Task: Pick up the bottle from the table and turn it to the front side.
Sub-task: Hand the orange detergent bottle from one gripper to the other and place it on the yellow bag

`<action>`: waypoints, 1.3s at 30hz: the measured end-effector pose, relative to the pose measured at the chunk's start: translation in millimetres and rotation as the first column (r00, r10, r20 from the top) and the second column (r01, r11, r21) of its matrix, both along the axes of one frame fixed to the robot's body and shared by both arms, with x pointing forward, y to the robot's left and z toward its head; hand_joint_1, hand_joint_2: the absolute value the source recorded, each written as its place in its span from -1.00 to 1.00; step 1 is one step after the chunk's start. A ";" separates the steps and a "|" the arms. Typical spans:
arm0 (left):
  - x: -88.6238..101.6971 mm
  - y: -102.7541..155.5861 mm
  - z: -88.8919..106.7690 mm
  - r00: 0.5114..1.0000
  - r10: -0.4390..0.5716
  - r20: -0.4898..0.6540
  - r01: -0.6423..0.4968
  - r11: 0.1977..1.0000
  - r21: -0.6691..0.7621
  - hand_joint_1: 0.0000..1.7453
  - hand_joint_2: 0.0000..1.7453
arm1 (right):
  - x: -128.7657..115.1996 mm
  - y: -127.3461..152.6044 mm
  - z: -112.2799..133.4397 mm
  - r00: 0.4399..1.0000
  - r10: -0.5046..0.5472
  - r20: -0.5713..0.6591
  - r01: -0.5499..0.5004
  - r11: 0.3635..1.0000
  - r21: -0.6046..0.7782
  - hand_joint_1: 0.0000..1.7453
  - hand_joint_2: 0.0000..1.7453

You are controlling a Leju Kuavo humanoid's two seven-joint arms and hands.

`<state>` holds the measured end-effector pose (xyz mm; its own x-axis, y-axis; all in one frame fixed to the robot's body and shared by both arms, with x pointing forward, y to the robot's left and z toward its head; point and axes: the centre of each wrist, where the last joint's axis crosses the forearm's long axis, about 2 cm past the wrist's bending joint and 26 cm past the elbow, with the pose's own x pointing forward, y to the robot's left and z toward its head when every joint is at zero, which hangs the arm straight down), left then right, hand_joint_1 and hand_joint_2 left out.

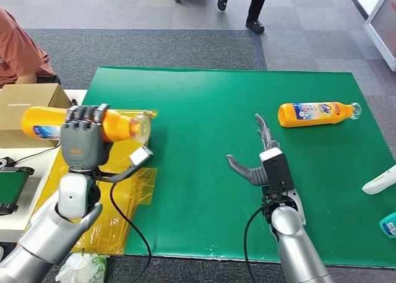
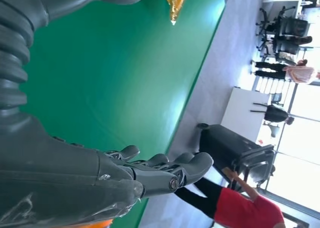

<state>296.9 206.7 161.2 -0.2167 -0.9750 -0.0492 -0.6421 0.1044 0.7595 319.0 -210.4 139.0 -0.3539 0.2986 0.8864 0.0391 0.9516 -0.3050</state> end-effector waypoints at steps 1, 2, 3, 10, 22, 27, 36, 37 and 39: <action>-0.4 -0.6 -6.7 1.000 -0.019 -0.023 0.020 0.999 0.035 1.00 1.00 | 0.0 -0.4 2.0 1.000 0.000 0.007 0.000 1.000 0.003 -1.00 1.00; 0.1 -0.3 -13.1 0.998 -0.038 -0.050 0.041 0.996 0.073 1.00 1.00 | 0.1 -0.7 3.9 1.000 0.002 0.013 -0.002 1.000 0.006 -1.00 1.00; 1.8 0.5 -19.4 0.995 -0.054 -0.083 0.063 0.992 0.111 1.00 1.00 | 0.2 -0.9 5.5 1.000 0.005 0.018 -0.005 1.000 0.009 -1.00 1.00; 18.6 10.8 -68.7 0.941 -0.074 -0.330 0.135 0.977 0.165 1.00 1.00 | 2.4 1.0 17.1 0.998 0.039 0.059 -0.040 0.999 0.019 -1.00 1.00; 19.6 -19.0 -95.4 0.837 -0.103 -0.537 0.139 0.990 0.026 -1.00 -1.00 | 4.2 11.8 27.5 0.992 0.093 0.089 -0.094 0.995 0.013 -1.00 1.00; 17.4 -21.7 -101.3 0.822 -0.119 -0.558 0.132 0.991 -0.017 -1.00 -1.00 | 3.6 16.3 28.3 0.990 0.113 0.089 -0.114 0.993 0.009 -1.00 1.00; 6.8 -27.5 -97.3 0.804 -0.200 -0.561 0.118 0.977 -0.179 -1.00 -1.00 | -1.7 17.4 22.5 0.991 0.113 0.070 -0.114 0.994 0.002 -1.00 1.00; 5.3 -28.8 -93.4 0.814 -0.211 -0.541 0.122 0.973 -0.196 -1.00 -1.00 | -3.2 17.3 21.2 0.992 0.111 0.066 -0.111 0.994 0.002 -1.00 1.00; 2.7 -30.8 -83.8 0.843 -0.233 -0.484 0.133 0.964 -0.232 -1.00 -1.00 | -5.9 16.9 18.7 0.993 0.105 0.060 -0.106 0.994 0.003 -1.00 1.00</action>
